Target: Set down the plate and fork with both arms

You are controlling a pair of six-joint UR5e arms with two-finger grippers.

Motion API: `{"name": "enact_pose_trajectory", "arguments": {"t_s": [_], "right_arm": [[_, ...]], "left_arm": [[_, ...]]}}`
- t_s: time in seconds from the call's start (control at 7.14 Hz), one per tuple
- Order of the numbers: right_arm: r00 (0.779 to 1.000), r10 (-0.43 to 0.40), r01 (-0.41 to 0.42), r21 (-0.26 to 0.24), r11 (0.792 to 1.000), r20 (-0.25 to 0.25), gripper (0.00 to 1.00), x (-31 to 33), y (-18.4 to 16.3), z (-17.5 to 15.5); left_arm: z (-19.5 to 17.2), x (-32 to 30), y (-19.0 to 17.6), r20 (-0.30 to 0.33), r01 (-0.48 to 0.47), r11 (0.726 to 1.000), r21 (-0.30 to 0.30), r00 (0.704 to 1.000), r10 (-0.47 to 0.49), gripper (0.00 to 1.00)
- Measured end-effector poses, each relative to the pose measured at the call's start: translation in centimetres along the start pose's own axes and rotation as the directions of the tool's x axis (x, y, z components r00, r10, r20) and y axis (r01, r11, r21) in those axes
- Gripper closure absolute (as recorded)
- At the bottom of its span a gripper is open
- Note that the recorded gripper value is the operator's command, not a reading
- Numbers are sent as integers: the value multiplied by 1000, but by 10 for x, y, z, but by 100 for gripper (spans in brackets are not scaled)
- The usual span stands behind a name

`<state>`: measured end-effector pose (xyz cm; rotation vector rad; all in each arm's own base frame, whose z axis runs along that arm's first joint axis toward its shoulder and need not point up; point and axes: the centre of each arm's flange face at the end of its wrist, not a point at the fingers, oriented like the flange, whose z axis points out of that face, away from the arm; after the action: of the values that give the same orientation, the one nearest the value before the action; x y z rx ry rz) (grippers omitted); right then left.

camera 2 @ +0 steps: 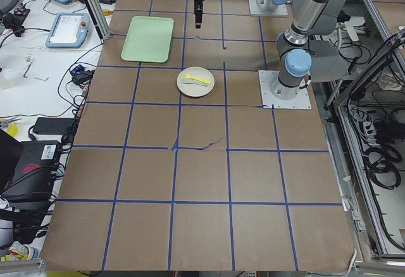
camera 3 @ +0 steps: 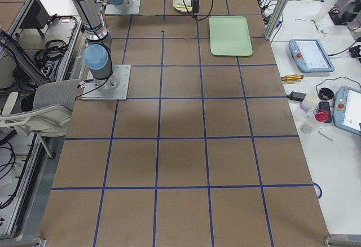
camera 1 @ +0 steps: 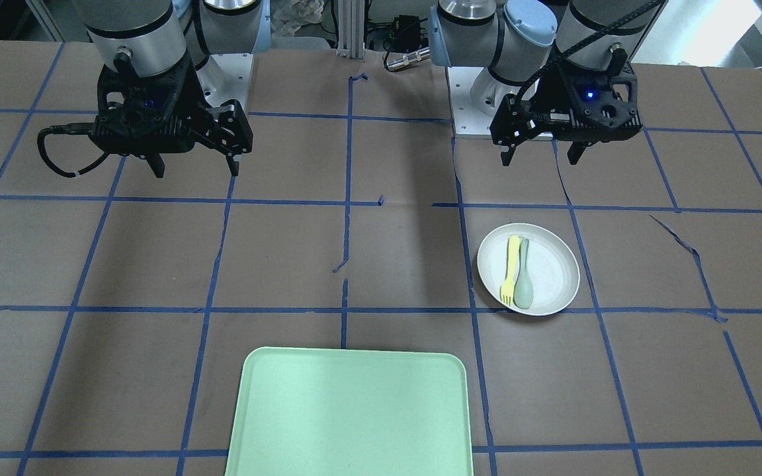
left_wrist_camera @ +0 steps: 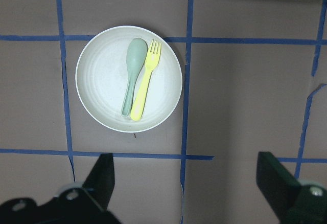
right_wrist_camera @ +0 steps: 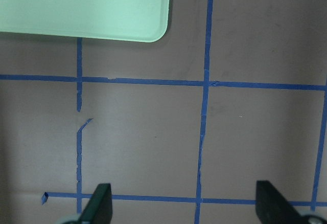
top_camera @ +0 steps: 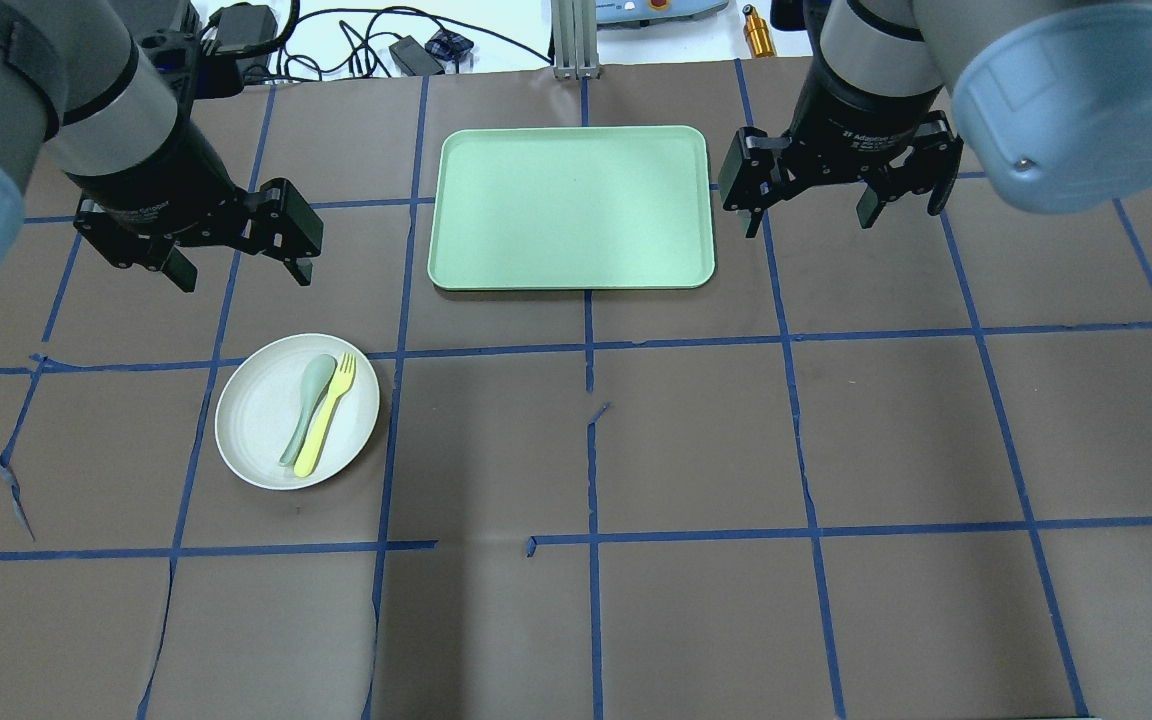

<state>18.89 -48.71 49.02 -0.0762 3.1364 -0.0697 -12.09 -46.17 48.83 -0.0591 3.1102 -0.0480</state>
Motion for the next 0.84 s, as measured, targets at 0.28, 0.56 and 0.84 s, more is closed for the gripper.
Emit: {"name": "enact_pose_trajectory", "arguments": {"t_s": [0.28,0.56,0.84], "right_arm": [[1000,0,0,-2,1000,-1,0,0,0,0],[1000,0,0,1,1000,-1,0,0,0,0],[1000,1,-1,-1,1000,-1,0,0,0,0]], "left_arm": [[-1,0,1,0,5,1000,2,1000,-5,0],[-1,0,0,-2,8,1000,1,1000,-8,0],[1,1,1,-10,4,1000,-3,1000,-4,0]]}}
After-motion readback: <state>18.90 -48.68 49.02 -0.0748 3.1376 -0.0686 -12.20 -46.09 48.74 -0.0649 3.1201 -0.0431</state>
